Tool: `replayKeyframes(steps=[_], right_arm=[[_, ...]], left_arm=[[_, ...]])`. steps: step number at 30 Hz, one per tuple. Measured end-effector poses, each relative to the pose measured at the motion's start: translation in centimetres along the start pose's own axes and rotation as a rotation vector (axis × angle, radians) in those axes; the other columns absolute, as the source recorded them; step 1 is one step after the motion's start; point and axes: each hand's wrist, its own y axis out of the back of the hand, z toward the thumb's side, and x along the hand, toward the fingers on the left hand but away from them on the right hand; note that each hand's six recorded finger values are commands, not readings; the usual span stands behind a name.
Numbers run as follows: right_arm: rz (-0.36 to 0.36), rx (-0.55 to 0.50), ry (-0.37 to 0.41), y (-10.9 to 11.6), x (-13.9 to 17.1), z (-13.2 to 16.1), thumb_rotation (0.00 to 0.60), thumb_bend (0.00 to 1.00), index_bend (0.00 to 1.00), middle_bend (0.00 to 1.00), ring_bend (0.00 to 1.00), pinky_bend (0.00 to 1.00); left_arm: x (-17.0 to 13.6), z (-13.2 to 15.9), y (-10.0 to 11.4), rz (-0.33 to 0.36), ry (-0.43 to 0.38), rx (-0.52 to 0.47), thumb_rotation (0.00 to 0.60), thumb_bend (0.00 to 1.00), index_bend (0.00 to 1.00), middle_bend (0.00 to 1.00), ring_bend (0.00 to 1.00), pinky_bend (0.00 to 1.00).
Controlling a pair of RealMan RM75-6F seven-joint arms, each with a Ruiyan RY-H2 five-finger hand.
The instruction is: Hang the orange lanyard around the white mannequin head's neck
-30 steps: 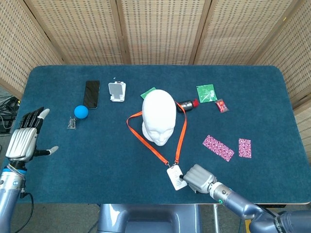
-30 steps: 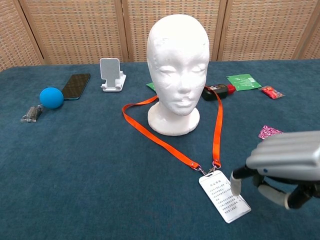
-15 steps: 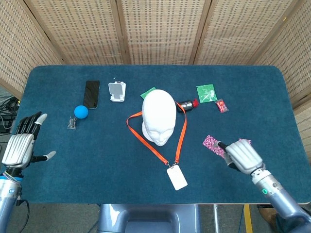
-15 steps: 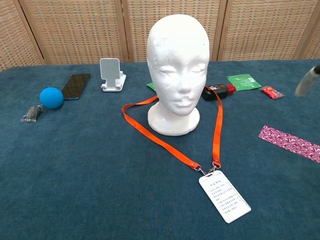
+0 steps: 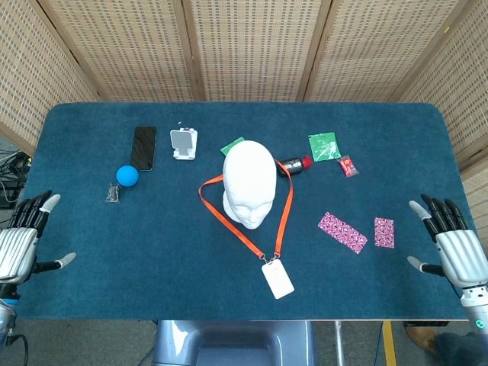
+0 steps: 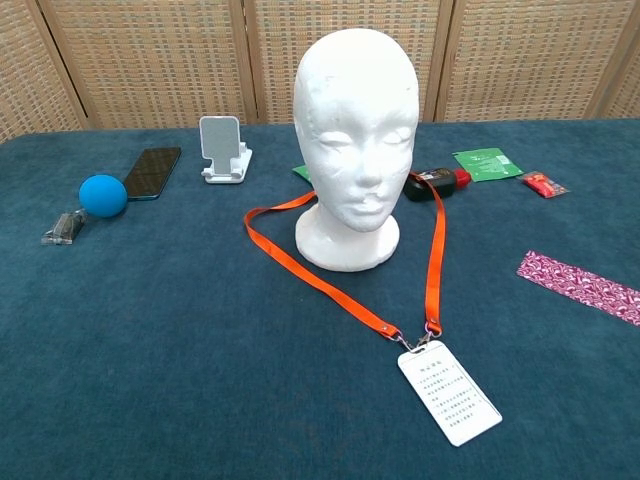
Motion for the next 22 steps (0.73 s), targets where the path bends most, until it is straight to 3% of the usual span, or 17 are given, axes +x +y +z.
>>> replayKeyframes(steps=[22], right_arm=[[-0.034,-0.006,0.010,-1.2,0.1,1.3,0.600,0.00,0.00,0.00,0.00,0.00]], left_arm=[[-0.6,-1.3,1.1,0.032,0.009,-0.023,0.595,0.00,0.00,0.00,0.00,0.00]])
